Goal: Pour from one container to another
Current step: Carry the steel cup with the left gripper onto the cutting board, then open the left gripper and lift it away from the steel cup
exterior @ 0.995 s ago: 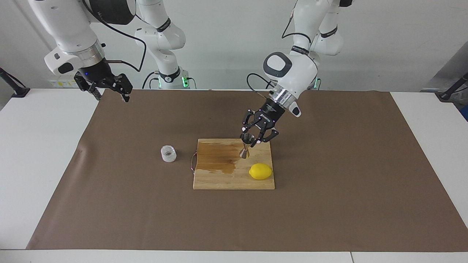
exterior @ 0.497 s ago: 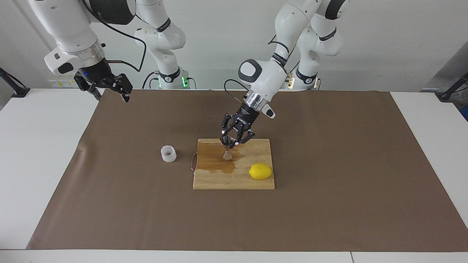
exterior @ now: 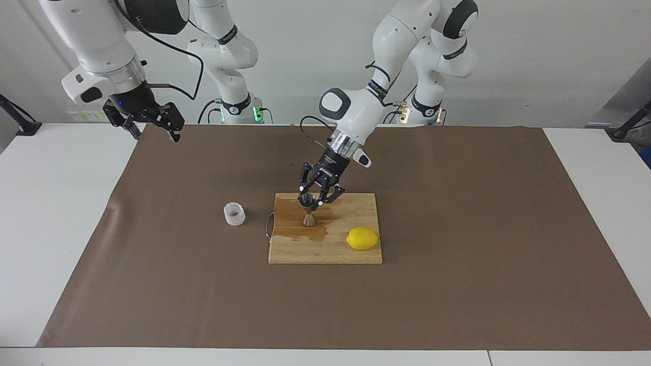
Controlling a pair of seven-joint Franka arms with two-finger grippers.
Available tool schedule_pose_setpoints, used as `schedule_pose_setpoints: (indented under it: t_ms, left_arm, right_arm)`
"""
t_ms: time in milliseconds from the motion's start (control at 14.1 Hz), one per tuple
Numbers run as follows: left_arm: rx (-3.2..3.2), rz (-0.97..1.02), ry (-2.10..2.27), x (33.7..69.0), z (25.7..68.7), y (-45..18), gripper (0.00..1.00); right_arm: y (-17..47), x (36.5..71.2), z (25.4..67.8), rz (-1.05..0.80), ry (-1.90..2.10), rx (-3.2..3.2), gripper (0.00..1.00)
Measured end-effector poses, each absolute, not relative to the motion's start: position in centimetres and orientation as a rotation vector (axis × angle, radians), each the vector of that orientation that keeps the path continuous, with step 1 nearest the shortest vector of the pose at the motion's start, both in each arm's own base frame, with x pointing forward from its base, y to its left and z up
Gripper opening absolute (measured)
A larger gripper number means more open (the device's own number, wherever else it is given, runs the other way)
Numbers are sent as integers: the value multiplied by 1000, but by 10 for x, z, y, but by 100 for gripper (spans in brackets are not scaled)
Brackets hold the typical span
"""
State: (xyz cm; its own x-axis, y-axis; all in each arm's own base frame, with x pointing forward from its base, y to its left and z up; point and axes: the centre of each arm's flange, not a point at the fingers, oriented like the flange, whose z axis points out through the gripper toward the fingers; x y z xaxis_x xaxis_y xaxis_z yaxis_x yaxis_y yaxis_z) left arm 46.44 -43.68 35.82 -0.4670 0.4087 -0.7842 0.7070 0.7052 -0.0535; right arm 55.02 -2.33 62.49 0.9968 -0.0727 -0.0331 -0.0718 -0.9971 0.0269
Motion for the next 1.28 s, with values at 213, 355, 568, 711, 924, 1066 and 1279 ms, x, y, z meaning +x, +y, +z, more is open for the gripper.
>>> schedule_pose_setpoints:
  t_ms: [213,355,568,711,924,1066,1279]
  left_arm:
    - [848,-480,2121,464,357,-437,51]
    - [848,-478,2125,464,354,-437,51]
    - [849,-476,2131,465,350,-437,51]
    - [848,-474,2132,465,350,-436,52]
    - [845,-471,2131,465,350,-436,63]
    - [843,-468,2130,465,351,-436,85]
    - [831,-467,2106,468,364,-437,100]
  right_arm:
    - [-23,550,625,-53,-113,3113,100]
    - [-23,550,625,-53,-113,3113,100]
    - [-23,550,625,-53,-113,3113,100]
    - [-23,550,625,-53,-113,3113,100]
    - [-23,550,625,-53,-113,3113,100]
    - [-23,550,625,-53,-113,3113,100]
    - [-23,550,625,-53,-113,3113,100]
